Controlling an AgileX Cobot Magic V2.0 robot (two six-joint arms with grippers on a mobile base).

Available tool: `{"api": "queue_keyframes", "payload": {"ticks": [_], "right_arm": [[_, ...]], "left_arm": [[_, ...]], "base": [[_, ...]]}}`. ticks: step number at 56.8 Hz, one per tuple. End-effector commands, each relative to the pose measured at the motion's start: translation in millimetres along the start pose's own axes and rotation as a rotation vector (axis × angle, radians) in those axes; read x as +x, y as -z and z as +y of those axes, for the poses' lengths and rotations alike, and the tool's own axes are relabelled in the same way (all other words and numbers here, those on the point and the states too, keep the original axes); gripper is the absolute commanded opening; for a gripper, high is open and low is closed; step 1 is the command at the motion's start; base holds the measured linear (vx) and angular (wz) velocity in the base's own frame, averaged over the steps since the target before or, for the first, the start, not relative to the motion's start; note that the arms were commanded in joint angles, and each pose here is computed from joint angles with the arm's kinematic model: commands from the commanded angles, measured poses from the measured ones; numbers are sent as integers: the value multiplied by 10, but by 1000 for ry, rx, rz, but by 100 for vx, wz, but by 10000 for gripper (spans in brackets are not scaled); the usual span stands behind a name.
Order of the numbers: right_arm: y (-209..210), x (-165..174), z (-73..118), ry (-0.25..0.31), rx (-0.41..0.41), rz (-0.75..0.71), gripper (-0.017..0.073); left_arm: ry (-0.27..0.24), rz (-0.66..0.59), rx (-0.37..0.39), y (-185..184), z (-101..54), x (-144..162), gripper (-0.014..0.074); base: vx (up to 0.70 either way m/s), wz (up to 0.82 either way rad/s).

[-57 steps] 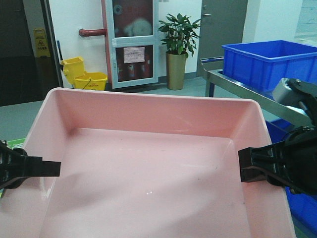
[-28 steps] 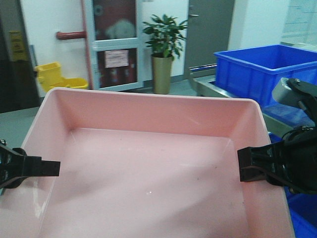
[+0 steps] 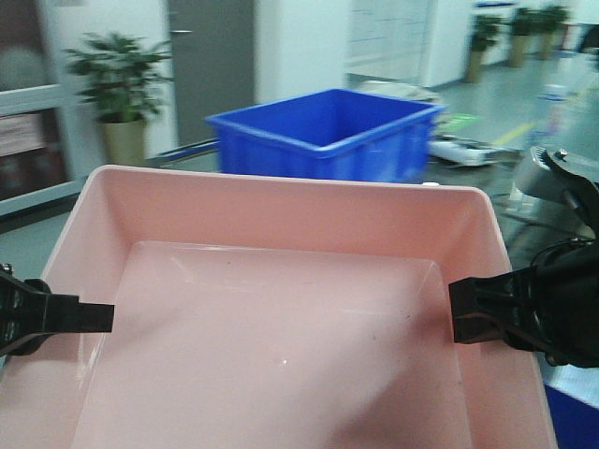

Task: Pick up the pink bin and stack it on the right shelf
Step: 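Keep holding the bin while driving up to the shelf with blue crates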

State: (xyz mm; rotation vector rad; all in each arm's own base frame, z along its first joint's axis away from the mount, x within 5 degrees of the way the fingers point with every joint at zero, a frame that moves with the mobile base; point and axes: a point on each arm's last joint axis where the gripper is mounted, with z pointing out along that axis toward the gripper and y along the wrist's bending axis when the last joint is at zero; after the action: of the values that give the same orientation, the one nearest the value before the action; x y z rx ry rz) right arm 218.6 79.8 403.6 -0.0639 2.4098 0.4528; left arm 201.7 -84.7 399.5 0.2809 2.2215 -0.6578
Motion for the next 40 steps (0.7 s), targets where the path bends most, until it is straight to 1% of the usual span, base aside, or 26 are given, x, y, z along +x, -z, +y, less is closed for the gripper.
{"api": "queue_keyframes", "payload": {"ticks": [1, 23, 30, 40], "right_arm": [[179, -114, 32, 24, -16, -127, -8], [179, -112, 31, 24, -15, -125, -8], [179, -112, 31, 24, -15, -125, -8], [179, -113, 32, 24, -15, -126, -8]], "left_arm": [[7, -143, 48, 173, -118, -148, -1], [7, -143, 48, 173, -118, -148, -1], [7, -143, 48, 173, -118, -148, -1], [7, -143, 48, 173, -118, -148, -1]], "base": [[38, -98], [34, -92], [33, -68], [33, -52]]}}
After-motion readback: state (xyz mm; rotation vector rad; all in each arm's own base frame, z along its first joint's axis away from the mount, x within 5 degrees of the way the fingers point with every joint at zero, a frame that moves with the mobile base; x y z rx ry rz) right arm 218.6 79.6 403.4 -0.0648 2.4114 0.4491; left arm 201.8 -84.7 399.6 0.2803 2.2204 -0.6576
